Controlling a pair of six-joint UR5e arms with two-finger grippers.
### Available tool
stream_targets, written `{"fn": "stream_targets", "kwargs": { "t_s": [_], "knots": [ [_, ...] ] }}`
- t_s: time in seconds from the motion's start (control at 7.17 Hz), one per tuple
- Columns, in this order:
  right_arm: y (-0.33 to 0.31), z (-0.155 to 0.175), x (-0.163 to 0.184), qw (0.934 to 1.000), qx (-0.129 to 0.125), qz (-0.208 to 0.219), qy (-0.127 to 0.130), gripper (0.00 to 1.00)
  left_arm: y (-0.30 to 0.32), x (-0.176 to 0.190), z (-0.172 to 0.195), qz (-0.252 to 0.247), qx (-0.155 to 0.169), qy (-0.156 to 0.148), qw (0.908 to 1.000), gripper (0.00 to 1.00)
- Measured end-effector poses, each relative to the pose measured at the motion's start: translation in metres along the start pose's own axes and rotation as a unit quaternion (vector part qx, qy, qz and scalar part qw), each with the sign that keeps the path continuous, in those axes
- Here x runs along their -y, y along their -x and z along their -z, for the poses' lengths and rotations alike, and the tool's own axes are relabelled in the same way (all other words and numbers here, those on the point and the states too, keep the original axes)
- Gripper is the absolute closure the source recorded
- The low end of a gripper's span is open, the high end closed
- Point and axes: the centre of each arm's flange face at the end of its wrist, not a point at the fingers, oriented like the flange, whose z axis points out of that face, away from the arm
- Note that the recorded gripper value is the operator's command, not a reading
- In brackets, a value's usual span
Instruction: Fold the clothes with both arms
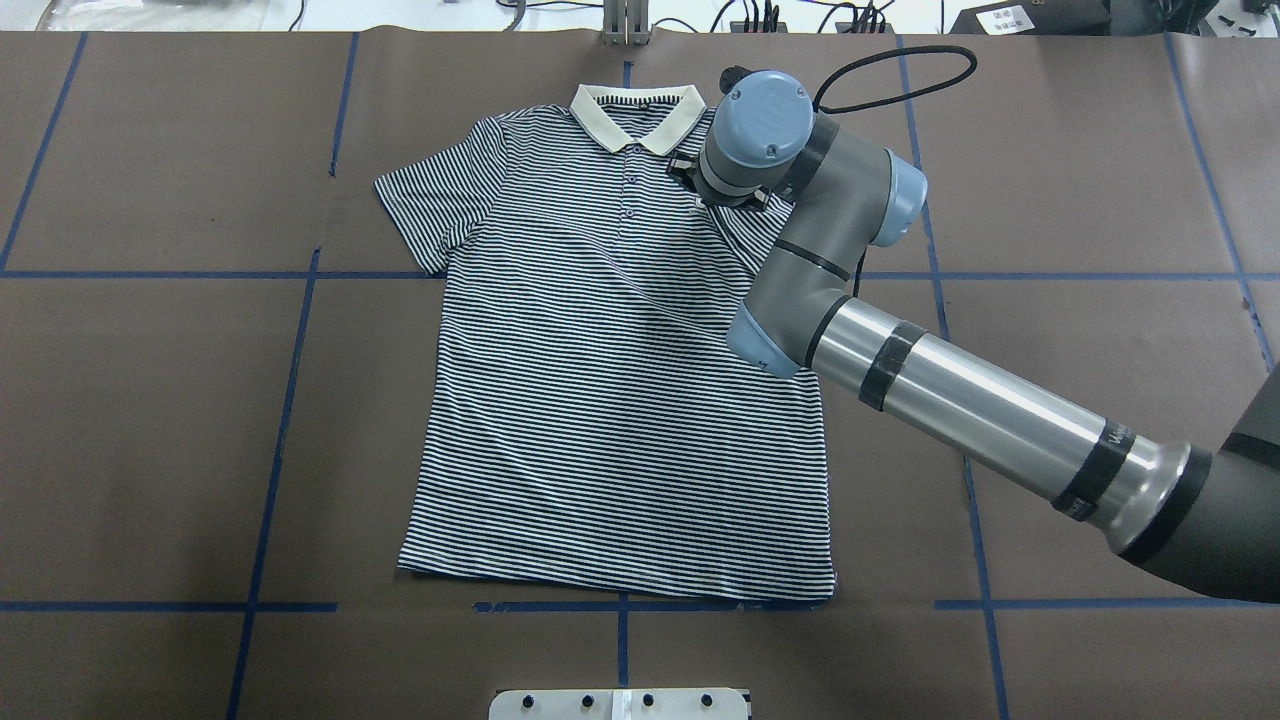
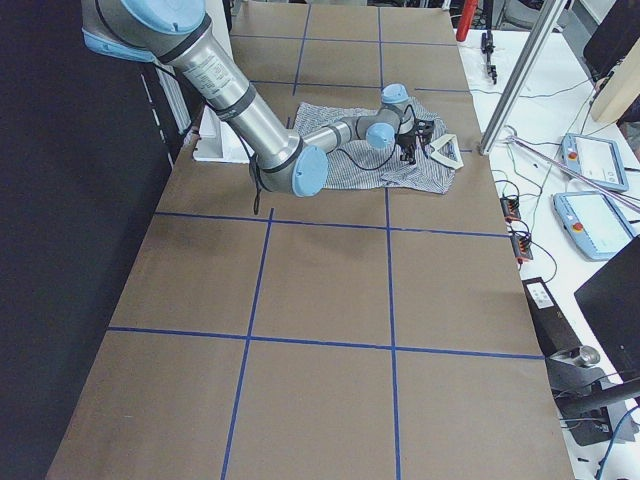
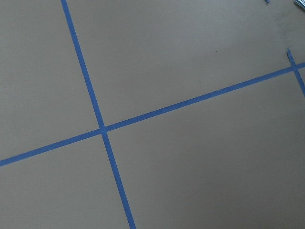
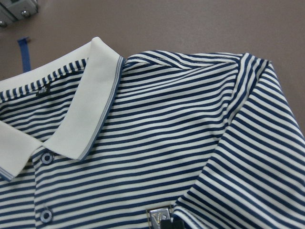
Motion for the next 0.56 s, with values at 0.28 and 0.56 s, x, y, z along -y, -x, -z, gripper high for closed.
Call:
{"fn": "stream_targets", "kwargs": {
  "t_s": [0.28, 0.56],
  "knots": [
    [0.004, -0.001, 0.005, 1.0, -0.003, -0.003, -0.004, 0.0, -0.019, 0.01, -0.011, -0.028, -0.042, -0.018, 0.9986, 0.0],
    [0.005, 0.023, 0.015, 0.9998, 0.02, -0.007, -0.002, 0.0, -0.071, 0.043, -0.038, -0.003, -0.095, -0.008, 0.9955, 0.0]
  ]
}}
